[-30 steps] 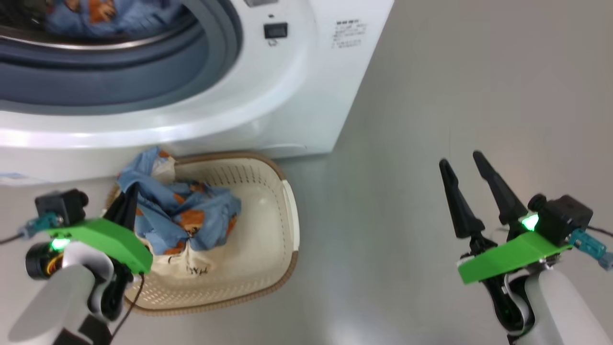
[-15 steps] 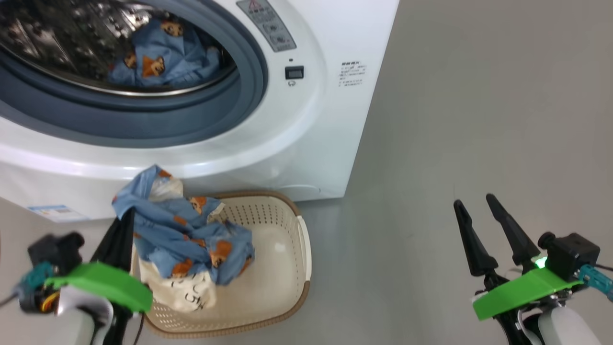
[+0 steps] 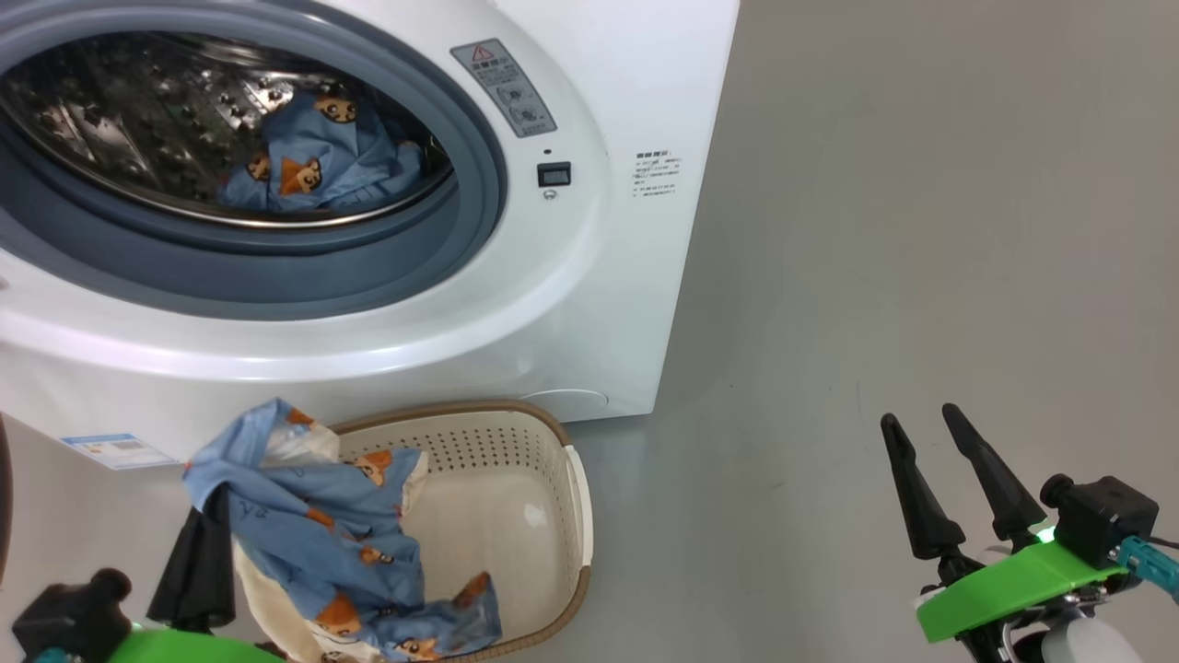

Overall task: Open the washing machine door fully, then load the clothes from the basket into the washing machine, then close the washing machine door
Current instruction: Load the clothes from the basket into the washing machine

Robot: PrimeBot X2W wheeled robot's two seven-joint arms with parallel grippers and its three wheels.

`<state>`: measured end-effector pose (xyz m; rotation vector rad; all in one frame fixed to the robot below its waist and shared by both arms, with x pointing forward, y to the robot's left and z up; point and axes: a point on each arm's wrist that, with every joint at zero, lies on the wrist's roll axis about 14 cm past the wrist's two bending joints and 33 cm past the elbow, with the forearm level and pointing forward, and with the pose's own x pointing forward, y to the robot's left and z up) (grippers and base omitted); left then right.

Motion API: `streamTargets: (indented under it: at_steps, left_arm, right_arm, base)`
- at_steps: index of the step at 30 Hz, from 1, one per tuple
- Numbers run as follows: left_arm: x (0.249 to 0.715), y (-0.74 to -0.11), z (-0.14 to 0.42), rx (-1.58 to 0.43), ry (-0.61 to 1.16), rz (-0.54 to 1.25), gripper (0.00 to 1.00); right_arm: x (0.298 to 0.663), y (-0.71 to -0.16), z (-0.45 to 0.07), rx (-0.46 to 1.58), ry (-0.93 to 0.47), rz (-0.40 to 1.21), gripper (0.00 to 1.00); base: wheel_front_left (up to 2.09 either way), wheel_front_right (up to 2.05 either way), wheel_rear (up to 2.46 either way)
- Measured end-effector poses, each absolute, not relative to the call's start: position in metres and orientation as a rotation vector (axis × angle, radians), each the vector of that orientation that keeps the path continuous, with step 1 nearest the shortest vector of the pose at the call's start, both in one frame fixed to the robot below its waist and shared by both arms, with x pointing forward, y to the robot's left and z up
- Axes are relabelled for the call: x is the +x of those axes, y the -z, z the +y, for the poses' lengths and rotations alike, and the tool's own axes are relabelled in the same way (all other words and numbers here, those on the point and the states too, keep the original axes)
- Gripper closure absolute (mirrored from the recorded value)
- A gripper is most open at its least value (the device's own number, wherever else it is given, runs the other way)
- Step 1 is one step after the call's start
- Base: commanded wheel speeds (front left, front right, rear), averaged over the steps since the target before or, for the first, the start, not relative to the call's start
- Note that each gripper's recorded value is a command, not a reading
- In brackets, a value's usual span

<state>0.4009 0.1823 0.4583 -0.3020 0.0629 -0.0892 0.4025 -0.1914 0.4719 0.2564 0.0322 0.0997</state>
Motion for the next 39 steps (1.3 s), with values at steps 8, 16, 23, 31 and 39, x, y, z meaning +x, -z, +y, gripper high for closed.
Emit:
streamTargets:
  at_steps: [8,16,23,31,39]
  left_arm:
    - [0.401,-0.463,0.177,-0.315,0.087,0.042,1.0]
    - [0.441,-0.492,0.172,-0.313,0.117,-0.054,1.0]
    - [0.501,-0.532,0.171,-0.248,0.155,-0.169,1.0]
    - [0.569,-0.53,0.177,-0.188,0.146,-0.139,1.0]
    - [0.613,-0.458,0.157,-0.155,0.155,0.105,1.0]
  right_arm:
    - [0.397,-0.467,-0.193,0.261,-0.089,0.048,0.0]
    - [0.398,-0.46,-0.191,0.274,-0.084,0.063,0.0]
    - [0.407,-0.453,-0.188,0.283,-0.081,0.077,0.0]
    - [0.425,-0.452,-0.187,0.295,-0.075,0.064,0.0]
    - [0.434,-0.445,-0.19,0.302,-0.05,0.076,0.0]
  base:
    - [0.0,0.0,0.0]
    - [0.0,0.0,0.0]
    - [0.0,0.0,0.0]
    - [0.0,0.0,0.0]
    - [0.0,0.0,0.0]
